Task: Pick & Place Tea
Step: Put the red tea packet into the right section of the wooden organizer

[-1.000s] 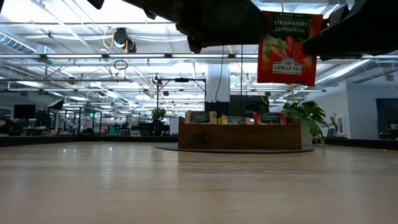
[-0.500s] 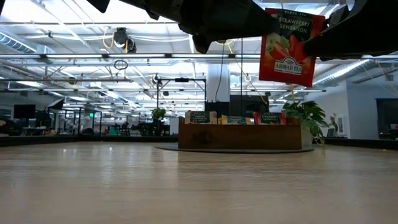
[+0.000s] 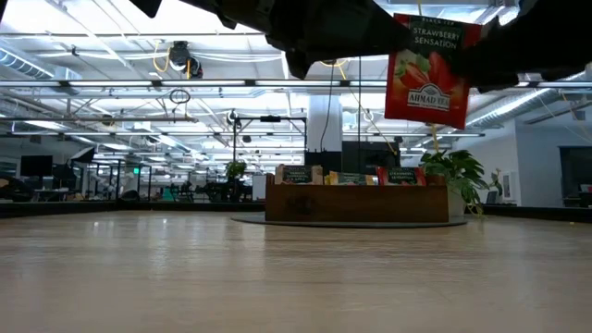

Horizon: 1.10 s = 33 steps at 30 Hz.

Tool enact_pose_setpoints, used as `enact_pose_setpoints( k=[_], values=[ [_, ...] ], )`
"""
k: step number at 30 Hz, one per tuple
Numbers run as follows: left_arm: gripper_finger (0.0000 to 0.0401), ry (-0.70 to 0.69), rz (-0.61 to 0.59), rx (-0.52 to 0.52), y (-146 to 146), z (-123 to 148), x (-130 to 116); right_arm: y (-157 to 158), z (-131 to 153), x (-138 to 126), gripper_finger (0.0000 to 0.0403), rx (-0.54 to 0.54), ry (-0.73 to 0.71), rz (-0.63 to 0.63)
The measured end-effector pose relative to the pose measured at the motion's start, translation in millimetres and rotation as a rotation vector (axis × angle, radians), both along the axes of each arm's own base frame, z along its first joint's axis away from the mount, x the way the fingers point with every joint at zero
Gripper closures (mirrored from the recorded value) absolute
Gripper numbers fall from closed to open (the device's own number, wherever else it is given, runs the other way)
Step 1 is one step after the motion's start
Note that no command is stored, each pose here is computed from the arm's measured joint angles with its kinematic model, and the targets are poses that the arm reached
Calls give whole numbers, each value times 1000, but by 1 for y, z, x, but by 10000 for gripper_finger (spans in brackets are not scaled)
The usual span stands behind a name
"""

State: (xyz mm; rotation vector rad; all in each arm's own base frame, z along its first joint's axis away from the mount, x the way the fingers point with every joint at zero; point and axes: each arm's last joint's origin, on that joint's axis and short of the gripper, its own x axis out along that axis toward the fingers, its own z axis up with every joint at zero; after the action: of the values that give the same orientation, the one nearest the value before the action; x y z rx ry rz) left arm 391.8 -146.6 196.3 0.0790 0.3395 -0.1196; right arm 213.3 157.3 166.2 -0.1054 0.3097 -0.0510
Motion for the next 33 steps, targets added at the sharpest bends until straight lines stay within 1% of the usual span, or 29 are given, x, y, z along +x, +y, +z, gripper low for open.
enact_pose_setpoints(
  k=[3, 7, 10, 13, 16, 18, 21, 24, 26, 33],
  values=[
    [399, -13, 43, 14, 1, 1, 0, 2, 6, 1, 240, 50, -53, 5],
    [400, -45, 39, 39, 0, 4, 1, 7, 10, -1, 185, 82, -87, 24],
    [400, -58, 36, 51, -3, 5, 0, 8, 10, -2, 165, 105, -88, 26],
    [400, -62, 33, 51, -4, 5, 0, 6, 9, -3, 163, 145, -119, 52],
    [400, -62, 36, 50, -3, 5, 0, 0, 5, -8, 183, 206, -160, 104],
    [400, -67, 40, 48, -3, 6, 0, -5, 2, -12, 209, 246, -187, 123],
    [400, -80, 54, 48, -3, 7, 0, -12, -4, -17, 255, 272, -209, 117],
    [400, -82, 58, 48, -3, 7, 0, -16, -6, -17, 300, 274, -206, 105],
    [400, -82, 62, 49, -2, 7, 1, -17, -6, -16, 321, 275, -205, 109],
    [400, -82, 68, 46, 0, 7, 2, -19, -14, -11, 362, 261, -185, 100]
  ],
)
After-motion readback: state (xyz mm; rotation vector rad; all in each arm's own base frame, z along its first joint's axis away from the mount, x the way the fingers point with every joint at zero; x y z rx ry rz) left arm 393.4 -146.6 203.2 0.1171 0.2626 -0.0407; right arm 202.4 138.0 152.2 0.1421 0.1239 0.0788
